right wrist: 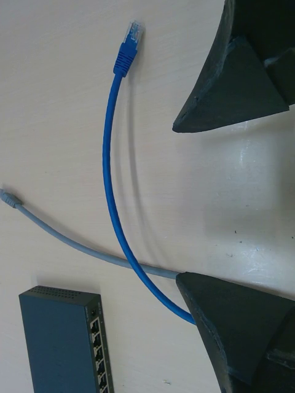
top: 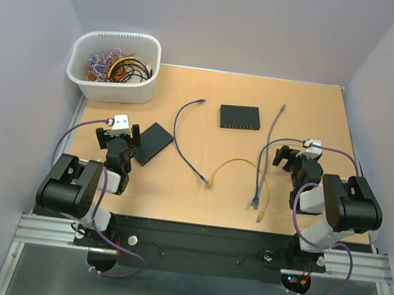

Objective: Insert the plug into the switch port

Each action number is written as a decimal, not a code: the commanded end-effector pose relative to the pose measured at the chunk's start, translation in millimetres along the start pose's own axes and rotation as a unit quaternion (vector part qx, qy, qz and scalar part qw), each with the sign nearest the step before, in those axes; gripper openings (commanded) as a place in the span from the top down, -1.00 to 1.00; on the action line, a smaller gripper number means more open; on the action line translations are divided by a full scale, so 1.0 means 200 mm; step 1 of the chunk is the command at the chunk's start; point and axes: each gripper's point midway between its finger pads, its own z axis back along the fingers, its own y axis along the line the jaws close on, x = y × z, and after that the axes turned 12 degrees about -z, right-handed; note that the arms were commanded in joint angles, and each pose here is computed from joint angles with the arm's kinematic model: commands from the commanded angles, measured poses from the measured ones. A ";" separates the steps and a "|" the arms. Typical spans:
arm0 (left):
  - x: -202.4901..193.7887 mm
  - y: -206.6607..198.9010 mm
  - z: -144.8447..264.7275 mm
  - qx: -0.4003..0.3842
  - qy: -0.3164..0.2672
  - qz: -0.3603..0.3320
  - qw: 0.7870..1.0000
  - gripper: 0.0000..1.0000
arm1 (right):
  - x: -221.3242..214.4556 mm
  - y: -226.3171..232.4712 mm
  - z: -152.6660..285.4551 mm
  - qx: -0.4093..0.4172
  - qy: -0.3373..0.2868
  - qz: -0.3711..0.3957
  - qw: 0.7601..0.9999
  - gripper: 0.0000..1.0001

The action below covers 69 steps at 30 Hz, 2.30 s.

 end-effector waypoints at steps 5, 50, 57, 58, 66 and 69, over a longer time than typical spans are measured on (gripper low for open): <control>0.39 0.12 0.01 0.048 -0.152 0.081 0.984 -0.97 | 0.12 0.01 -0.02 0.003 -0.041 0.001 0.999 -1.00; 1.01 0.10 0.33 -0.038 -0.236 0.319 0.917 -0.97 | 0.73 0.79 0.31 0.254 0.089 -0.238 0.933 -1.00; 1.12 -0.45 0.15 -0.251 -0.127 0.213 0.936 -0.56 | 0.74 0.80 0.34 0.252 0.096 -0.239 0.933 -1.00; 1.11 -0.48 0.14 -0.261 -0.120 0.214 0.934 -0.42 | 0.73 0.80 0.34 0.254 0.106 -0.240 0.931 -1.00; 1.14 -0.76 -0.04 -0.327 -0.060 0.164 0.929 -0.36 | 0.61 0.81 0.39 0.266 0.149 -0.249 0.919 -1.00; 1.02 -0.92 -0.16 -0.345 -0.005 0.140 0.928 -0.24 | 0.57 0.81 0.40 0.265 0.159 -0.248 0.918 -1.00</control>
